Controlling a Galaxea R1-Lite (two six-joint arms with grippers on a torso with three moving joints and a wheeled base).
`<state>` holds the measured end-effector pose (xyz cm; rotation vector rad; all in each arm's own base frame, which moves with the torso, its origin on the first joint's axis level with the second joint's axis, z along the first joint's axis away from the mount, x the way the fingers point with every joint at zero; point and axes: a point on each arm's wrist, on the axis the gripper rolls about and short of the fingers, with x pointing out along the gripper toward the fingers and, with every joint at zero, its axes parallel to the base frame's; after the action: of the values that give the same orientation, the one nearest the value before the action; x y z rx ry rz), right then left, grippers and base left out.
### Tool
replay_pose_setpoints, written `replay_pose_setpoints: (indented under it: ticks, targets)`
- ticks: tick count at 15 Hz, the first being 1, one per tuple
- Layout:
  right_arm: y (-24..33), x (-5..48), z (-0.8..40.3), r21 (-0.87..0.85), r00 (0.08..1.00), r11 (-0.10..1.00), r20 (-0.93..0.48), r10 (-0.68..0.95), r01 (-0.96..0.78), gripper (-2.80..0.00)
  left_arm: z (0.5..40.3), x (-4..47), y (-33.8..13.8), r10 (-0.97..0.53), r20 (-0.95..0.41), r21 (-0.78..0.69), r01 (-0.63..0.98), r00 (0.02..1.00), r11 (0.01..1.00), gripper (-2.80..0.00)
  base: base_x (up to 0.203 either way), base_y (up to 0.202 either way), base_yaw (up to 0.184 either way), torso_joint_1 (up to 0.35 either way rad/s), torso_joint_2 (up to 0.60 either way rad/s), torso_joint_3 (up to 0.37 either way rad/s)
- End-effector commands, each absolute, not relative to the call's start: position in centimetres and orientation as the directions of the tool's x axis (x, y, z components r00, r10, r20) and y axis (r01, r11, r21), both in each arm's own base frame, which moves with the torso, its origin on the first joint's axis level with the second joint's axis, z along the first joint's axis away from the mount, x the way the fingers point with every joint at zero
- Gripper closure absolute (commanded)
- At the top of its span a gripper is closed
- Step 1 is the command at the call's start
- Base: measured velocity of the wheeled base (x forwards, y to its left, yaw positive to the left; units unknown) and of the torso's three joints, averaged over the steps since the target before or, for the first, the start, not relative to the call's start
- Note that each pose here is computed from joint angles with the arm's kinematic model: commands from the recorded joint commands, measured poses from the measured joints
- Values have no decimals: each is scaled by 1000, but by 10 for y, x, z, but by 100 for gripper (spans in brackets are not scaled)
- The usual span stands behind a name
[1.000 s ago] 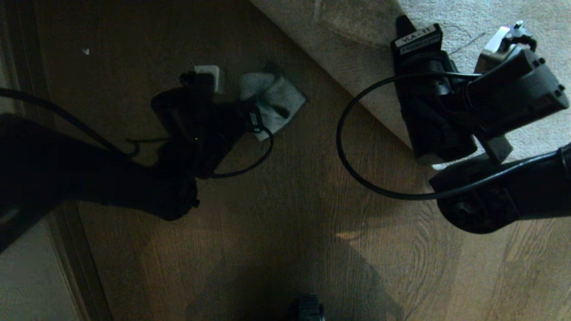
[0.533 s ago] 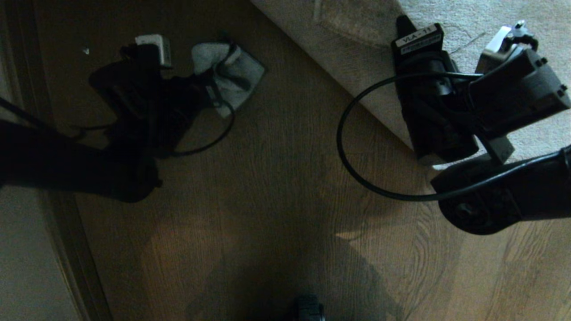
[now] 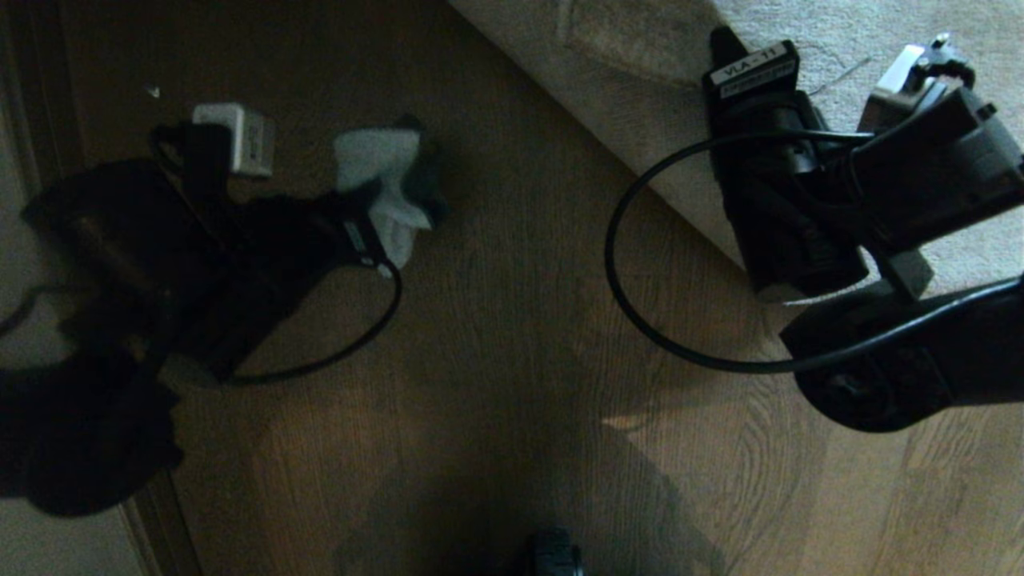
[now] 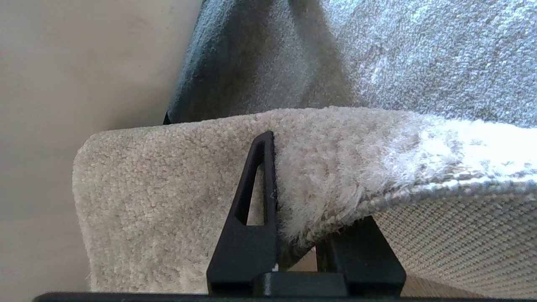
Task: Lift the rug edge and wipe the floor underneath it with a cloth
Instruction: Wipe the floor under the carpet with a rag
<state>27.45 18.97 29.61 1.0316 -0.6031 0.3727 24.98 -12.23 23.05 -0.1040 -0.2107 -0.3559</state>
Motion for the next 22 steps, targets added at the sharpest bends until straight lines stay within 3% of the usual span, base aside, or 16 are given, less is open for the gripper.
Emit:
replay_pose_setpoints:
  ticks: [1, 3, 9, 13, 18, 22]
  targets:
    - [186, 269, 302, 675, 751, 449, 660, -10, -586, 0, 214, 189, -127, -464, 169, -59, 478, 870, 876, 0, 0, 0, 0, 0, 0, 0]
    - [186, 269, 299, 677, 757, 454, 653, -6, -580, 0, 192, 162, -132, -551, 91, -50, 556, 830, 830, 0, 0, 0, 0, 0, 0, 0]
    - [185, 267, 302, 675, 753, 452, 657, -9, -583, 0, 166, 169, -168, -635, -25, -40, 634, 772, 772, 0, 0, 0, 0, 0, 0, 0]
    - [184, 266, 301, 676, 755, 455, 655, -9, -580, 0, 166, 195, -216, -673, -6, -42, 672, 740, 739, 0, 0, 0, 0, 0, 0, 0]
    - [184, 267, 301, 676, 756, 455, 654, -10, -579, 0, 184, 228, -270, -685, 112, -57, 693, 720, 719, 0, 0, 0, 0, 0, 0, 0]
    - [184, 267, 300, 677, 757, 455, 653, -9, -579, 0, 179, 263, -259, -615, 119, -61, 624, 780, 779, 0, 0, 0, 0, 0, 0, 0]
